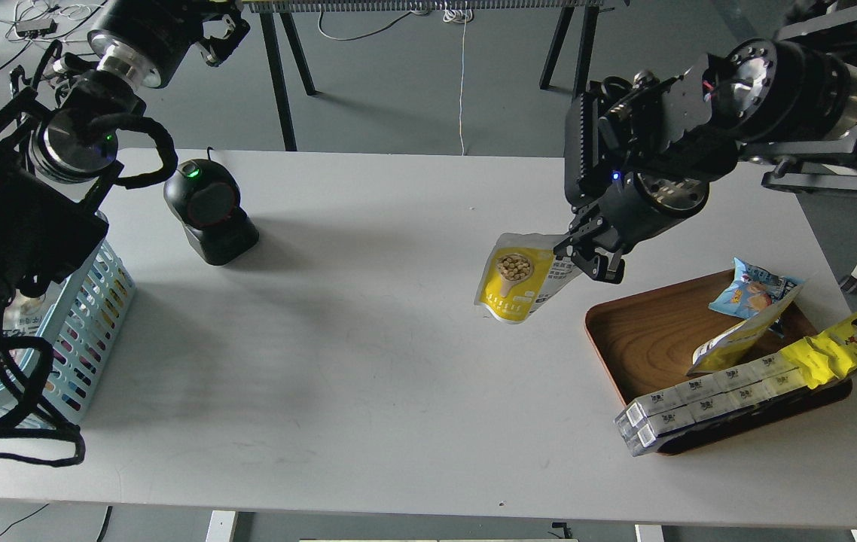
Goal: Scan snack and place in basket
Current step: 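Grasp the yellow packet and lift it off the tray toward the scanner, then lower the packet onto the table near the scanner and release it, then retract the right arm and reach the left gripper toward the packet, then grasp the yellow packet with the left gripper and lift it, then hold the packet in front of the scanner's red light with the left gripper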
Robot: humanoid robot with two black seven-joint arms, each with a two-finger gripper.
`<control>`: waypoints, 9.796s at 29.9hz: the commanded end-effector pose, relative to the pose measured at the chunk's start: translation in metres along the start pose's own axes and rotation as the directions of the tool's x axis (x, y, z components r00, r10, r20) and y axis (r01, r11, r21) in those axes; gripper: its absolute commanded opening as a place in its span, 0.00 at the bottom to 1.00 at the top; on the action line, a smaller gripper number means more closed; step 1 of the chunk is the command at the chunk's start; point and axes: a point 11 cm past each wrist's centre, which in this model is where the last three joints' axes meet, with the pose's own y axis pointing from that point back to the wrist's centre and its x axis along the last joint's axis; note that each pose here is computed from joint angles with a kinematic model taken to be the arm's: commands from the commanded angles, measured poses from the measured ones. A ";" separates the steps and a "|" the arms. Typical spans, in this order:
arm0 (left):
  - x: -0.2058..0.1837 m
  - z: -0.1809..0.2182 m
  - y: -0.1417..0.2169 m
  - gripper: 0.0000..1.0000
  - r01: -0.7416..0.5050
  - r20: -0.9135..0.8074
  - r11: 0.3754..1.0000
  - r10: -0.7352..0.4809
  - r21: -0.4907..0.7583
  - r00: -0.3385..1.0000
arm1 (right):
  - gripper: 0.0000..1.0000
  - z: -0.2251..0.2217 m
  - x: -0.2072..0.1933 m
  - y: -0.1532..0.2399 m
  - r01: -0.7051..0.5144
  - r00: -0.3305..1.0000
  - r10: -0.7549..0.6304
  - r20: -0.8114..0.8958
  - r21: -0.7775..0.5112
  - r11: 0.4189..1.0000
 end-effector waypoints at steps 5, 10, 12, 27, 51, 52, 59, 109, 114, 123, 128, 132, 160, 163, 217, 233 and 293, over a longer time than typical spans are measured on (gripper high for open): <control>0.001 0.001 0.000 1.00 -0.002 0.001 1.000 0.002 -0.002 1.000 | 0.00 -0.011 0.048 -0.027 -0.041 0.999 0.041 -0.017 0.047 0.998; 0.001 0.001 0.000 1.00 -0.002 0.001 1.000 0.002 -0.002 1.000 | 0.00 -0.017 0.069 -0.045 -0.071 0.997 0.073 -0.036 0.068 0.995; 0.001 0.001 0.000 1.00 -0.002 0.001 1.000 0.002 -0.002 1.000 | 0.00 -0.019 0.074 -0.051 -0.080 0.996 0.082 -0.029 0.077 0.994; 0.001 0.001 0.000 1.00 -0.002 0.001 1.000 0.002 -0.001 1.000 | 0.00 -0.019 0.077 -0.073 -0.121 0.992 0.119 0.032 0.092 0.988; 0.001 0.000 0.001 1.00 -0.003 0.000 1.000 0.003 -0.001 1.000 | 0.02 -0.019 0.073 -0.077 -0.114 0.993 0.110 0.038 0.094 0.989; 0.001 0.001 0.001 1.00 -0.004 0.001 1.000 0.004 -0.002 1.000 | 0.02 -0.019 0.073 -0.077 -0.114 0.993 0.110 0.038 0.094 0.989; 0.003 0.003 0.002 1.00 -0.006 0.004 1.000 0.006 -0.004 1.000 | 0.04 -0.020 0.073 -0.077 -0.113 0.993 0.110 0.039 0.097 0.989; -0.072 0.077 -0.026 0.99 0.145 0.568 0.980 -0.196 0.134 0.799 | 0.99 0.089 -0.076 0.131 -0.599 0.199 0.649 0.734 -0.433 0.673; -0.156 0.084 -0.035 0.99 0.306 0.743 0.921 -0.378 0.241 0.552 | 0.99 0.087 -0.124 0.137 -0.615 -0.087 0.650 0.755 -0.553 0.561; -0.263 0.016 -0.005 0.99 0.471 0.837 0.720 -0.541 0.510 -0.079 | 0.99 0.090 -0.180 0.129 -0.547 -0.619 0.422 0.662 -0.749 0.374; -0.280 -0.018 0.010 0.98 0.431 0.771 0.642 -0.481 0.634 -0.418 | 0.99 0.093 -0.227 0.114 -0.421 -0.861 0.170 0.480 -0.859 0.293; -0.292 -0.044 0.020 0.96 0.379 0.652 0.570 -0.411 0.729 -0.637 | 0.99 0.081 -0.254 0.089 -0.371 -0.927 -0.051 0.372 -0.888 0.274; -0.188 -0.209 0.110 0.71 -0.182 -0.132 0.172 -0.271 0.968 -0.954 | 0.99 0.048 -0.299 0.028 -0.111 -0.906 -0.422 0.010 -0.970 0.216; -0.184 -0.209 0.110 0.69 -0.193 -0.140 0.171 -0.279 0.966 -0.950 | 0.99 0.056 -0.289 0.027 -0.123 -0.892 -0.450 0.026 -0.975 0.187; -0.119 -0.147 0.125 0.00 -0.283 -0.175 0.210 -0.421 0.936 -0.890 | 0.99 0.068 -0.288 0.021 -0.100 -0.887 -0.462 0.020 -0.983 0.151; -0.089 -0.058 0.134 0.00 -0.348 -0.131 0.352 -0.514 0.869 -0.848 | 0.99 0.069 -0.287 0.023 -0.102 -0.885 -0.465 0.025 -0.985 0.141; -0.054 -0.022 0.118 0.00 -0.409 -0.095 0.437 -0.582 0.801 -0.808 | 0.99 0.067 -0.293 0.026 -0.093 -0.890 -0.455 0.018 -0.986 0.141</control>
